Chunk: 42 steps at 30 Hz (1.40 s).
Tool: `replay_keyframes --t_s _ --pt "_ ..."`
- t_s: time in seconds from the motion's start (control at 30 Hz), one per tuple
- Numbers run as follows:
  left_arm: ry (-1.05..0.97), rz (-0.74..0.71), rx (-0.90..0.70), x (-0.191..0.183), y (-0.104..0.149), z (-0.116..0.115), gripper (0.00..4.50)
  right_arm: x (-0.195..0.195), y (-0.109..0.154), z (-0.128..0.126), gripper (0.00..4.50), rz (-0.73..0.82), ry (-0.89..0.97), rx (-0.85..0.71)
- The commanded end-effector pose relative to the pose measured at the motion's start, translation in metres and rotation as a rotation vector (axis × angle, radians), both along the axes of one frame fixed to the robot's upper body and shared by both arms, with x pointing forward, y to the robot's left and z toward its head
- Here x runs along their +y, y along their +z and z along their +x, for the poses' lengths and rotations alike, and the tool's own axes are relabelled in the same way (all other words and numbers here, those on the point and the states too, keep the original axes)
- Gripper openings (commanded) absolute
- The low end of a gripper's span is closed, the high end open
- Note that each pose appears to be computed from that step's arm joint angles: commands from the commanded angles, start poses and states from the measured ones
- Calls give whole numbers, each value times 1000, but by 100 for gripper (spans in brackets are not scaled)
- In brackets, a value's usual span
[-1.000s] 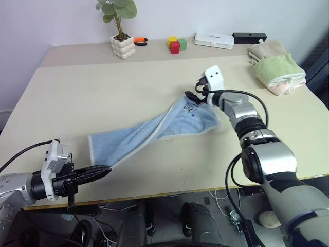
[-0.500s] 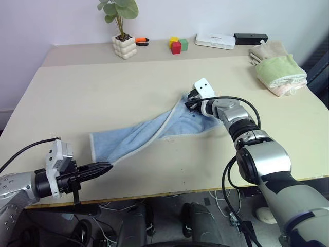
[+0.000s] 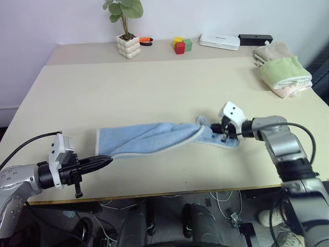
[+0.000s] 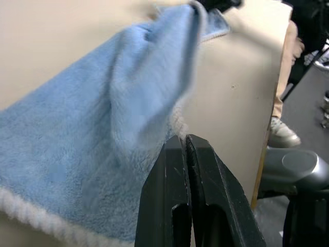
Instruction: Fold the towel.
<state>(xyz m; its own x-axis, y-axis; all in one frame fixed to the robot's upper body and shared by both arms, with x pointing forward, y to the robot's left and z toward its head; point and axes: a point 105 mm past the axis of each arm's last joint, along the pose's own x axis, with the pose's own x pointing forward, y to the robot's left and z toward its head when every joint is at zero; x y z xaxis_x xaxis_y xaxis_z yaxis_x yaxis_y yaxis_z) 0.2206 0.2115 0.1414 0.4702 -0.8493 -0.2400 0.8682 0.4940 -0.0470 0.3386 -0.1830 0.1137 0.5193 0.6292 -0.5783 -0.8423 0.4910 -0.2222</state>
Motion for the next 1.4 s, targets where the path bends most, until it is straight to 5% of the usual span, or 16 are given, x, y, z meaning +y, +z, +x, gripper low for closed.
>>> replay_keyframes --t_s 0.03,0.3,0.6,0.83,1.03,1.4 --pt "-31 15 -24 -3 4 4 0 10 12 -9 62 78 18 17" --pt "-61 20 -27 -6 6 9 0 -4 29 -12 444 35 22 -31" --pt "-73 21 -19 -9 3 8 0 -12 84 9 444 174 -16 -110" --pt "-66 22 -18 -12 1 8 0 0 61 35 444 48 2 -169" --pt "-53 19 -43 -14 4 8 0 2 37 53 444 44 -48 -52" --pt "-47 30 -44 -15 3 3 0 -1 15 35 421 7 -4 149"
